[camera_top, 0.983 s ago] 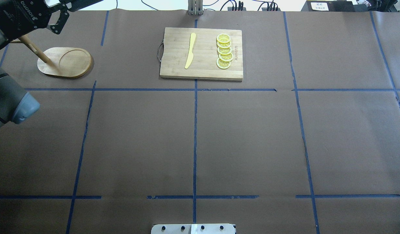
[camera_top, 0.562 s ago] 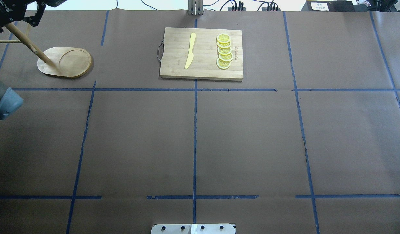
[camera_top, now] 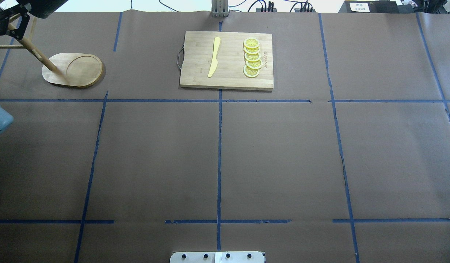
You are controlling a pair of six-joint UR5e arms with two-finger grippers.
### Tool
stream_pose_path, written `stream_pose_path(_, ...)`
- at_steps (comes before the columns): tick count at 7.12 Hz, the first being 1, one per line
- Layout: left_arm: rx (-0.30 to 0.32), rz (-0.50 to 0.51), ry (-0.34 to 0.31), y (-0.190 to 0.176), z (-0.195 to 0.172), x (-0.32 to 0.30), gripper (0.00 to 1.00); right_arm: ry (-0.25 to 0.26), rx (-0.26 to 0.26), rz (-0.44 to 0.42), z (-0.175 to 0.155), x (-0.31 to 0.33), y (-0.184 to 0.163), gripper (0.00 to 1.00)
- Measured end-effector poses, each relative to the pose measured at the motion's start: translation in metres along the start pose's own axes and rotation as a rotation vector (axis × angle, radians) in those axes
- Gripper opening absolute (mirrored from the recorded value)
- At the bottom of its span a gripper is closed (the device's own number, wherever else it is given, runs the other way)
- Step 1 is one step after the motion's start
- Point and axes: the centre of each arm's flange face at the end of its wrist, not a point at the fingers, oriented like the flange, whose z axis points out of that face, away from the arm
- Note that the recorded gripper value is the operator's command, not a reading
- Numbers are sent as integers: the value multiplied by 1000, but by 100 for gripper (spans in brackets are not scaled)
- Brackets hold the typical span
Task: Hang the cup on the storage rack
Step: 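Tilt the mug and slide its handle onto a rack peg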
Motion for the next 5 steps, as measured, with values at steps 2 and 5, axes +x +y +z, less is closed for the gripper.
stream_pose_path(2,8,-2,14,-16,-6,-3,2,0,1,-2,-1,-1,0,100)
stream_pose_path(5,61,-1,76,-55,-4,-4,2,1,5,-4,-3,-2,-1,100)
